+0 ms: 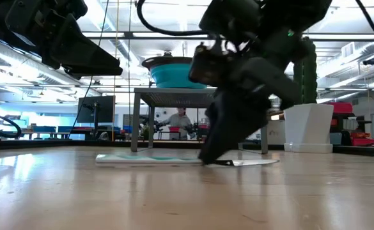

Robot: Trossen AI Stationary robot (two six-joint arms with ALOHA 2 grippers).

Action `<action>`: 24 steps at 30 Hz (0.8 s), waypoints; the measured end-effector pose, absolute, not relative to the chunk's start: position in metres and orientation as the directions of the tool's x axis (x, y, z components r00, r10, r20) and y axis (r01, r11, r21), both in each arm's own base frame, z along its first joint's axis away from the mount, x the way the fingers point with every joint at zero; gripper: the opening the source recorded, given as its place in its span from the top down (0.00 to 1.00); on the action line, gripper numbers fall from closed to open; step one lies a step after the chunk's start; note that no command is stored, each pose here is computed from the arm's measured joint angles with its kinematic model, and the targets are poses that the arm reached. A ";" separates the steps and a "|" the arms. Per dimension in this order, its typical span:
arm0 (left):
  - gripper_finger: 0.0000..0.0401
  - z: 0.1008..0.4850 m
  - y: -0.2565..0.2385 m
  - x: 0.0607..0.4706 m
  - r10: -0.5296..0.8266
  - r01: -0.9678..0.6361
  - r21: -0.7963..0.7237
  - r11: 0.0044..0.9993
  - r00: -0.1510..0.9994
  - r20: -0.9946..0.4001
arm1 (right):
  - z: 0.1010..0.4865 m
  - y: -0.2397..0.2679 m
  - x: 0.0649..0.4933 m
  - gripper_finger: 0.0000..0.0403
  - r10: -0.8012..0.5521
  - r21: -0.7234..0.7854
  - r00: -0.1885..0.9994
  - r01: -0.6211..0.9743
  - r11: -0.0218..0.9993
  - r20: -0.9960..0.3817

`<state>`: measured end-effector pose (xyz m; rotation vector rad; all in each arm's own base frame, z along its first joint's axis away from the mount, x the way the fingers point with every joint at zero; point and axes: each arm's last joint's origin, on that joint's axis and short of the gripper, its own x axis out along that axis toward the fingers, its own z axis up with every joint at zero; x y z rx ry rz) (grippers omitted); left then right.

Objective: Pick & Place Fruit
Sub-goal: Put the blue knife on the shelf

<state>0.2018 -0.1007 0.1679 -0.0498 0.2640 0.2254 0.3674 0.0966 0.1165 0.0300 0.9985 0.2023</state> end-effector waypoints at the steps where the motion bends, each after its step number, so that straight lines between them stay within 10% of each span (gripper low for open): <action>1: 0.58 0.168 -0.101 0.202 0.214 -0.227 -0.019 0.974 0.940 -0.264 | 0.118 0.098 0.365 0.63 0.184 0.118 0.510 -0.161 0.980 -0.840; 13: 0.58 0.168 -0.101 0.202 0.206 -0.220 -0.022 0.975 0.942 -0.266 | 0.134 0.106 0.337 0.63 0.058 -0.030 0.389 -0.216 0.976 -0.920; 24: 0.58 0.168 -0.101 0.202 0.202 -0.216 -0.023 0.976 0.942 -0.267 | 0.157 0.138 0.362 0.63 0.048 -0.137 0.747 -0.184 0.973 -0.663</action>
